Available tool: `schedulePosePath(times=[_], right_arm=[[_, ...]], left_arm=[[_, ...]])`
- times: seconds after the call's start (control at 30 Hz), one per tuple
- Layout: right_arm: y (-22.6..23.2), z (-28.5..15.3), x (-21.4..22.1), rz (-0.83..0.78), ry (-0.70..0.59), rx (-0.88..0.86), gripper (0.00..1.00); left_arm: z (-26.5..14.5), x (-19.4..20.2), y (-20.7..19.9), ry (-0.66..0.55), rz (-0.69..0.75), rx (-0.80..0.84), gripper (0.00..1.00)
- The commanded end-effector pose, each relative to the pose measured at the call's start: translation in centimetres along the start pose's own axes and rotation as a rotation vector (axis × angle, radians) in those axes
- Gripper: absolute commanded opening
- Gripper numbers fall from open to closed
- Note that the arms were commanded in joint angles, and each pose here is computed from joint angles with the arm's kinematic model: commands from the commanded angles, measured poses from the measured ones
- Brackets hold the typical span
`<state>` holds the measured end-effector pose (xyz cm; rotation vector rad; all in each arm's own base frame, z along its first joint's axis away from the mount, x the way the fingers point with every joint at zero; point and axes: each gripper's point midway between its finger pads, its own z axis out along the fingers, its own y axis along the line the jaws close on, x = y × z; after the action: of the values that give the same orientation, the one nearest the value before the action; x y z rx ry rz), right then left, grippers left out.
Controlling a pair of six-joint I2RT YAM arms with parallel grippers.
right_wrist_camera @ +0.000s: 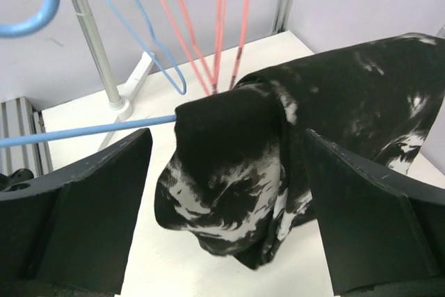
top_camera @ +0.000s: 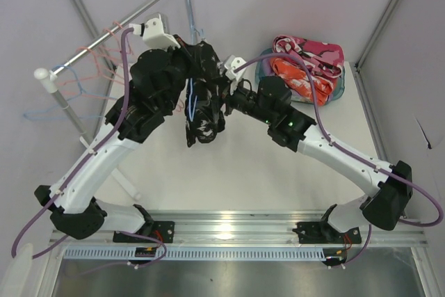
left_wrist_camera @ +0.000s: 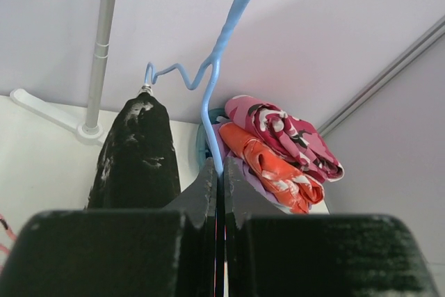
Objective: Remove the trousers from the hanger
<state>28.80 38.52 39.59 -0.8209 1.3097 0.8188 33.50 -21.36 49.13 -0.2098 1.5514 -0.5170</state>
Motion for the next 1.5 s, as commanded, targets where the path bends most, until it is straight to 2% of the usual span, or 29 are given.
schedulePosePath(times=[0.0,0.13,0.33,0.4,0.7,0.77,0.83,0.93,0.97,1.07,1.1,1.2,1.33,1.47], right_arm=[[0.4,0.3,-1.2,-0.078,-0.012,0.017,0.93],[0.6,0.4,0.0,-0.145,0.030,0.005,0.83],[0.1,0.6,1.2,-0.229,0.071,0.008,0.75],[-0.3,0.7,1.4,-0.259,0.078,0.020,0.68],[-1.9,1.8,2.0,-0.307,0.100,0.088,0.70],[-2.3,2.1,2.5,-0.330,0.119,0.095,0.68],[-2.8,2.5,3.4,-0.363,0.142,0.111,0.58],[-3.1,3.0,4.1,-0.393,0.160,0.109,0.56],[-3.1,3.2,4.3,-0.393,0.163,0.107,0.52],[-3.4,3.8,4.8,-0.407,0.168,0.110,0.33],[-3.4,3.9,4.8,-0.410,0.165,0.110,0.20],[-4.0,4.2,4.9,-0.416,0.163,0.125,0.00],[-5.0,4.0,3.2,-0.419,0.119,0.170,0.00],[-6.8,2.9,-1.1,-0.405,0.038,0.271,0.00]], left_arm=[[-3.1,-8.6,-2.0,-0.232,-0.154,0.096,0.00],[-3.8,-8.9,-2.1,-0.233,-0.156,0.111,0.00],[-4.5,-9.1,-1.9,-0.234,-0.175,0.122,0.00],[-4.7,-9.2,-2.0,-0.228,-0.171,0.129,0.00],[-5.3,-8.6,-2.6,-0.192,-0.211,0.164,0.00],[-5.3,-8.3,-2.7,-0.185,-0.217,0.168,0.00],[-5.7,-8.5,-2.7,-0.187,-0.223,0.174,0.00],[-5.8,-8.5,-3.0,-0.182,-0.230,0.190,0.00],[-5.8,-8.3,-3.0,-0.178,-0.229,0.190,0.00],[-5.8,-8.3,-3.0,-0.173,-0.232,0.193,0.00],[-5.9,-8.3,-3.0,-0.173,-0.231,0.194,0.00],[-6.1,-8.6,-2.8,-0.179,-0.230,0.189,0.00],[-5.6,-7.6,-1.9,-0.167,-0.208,0.139,0.00],[-5.4,-6.3,-0.9,-0.154,-0.213,0.099,0.00]])
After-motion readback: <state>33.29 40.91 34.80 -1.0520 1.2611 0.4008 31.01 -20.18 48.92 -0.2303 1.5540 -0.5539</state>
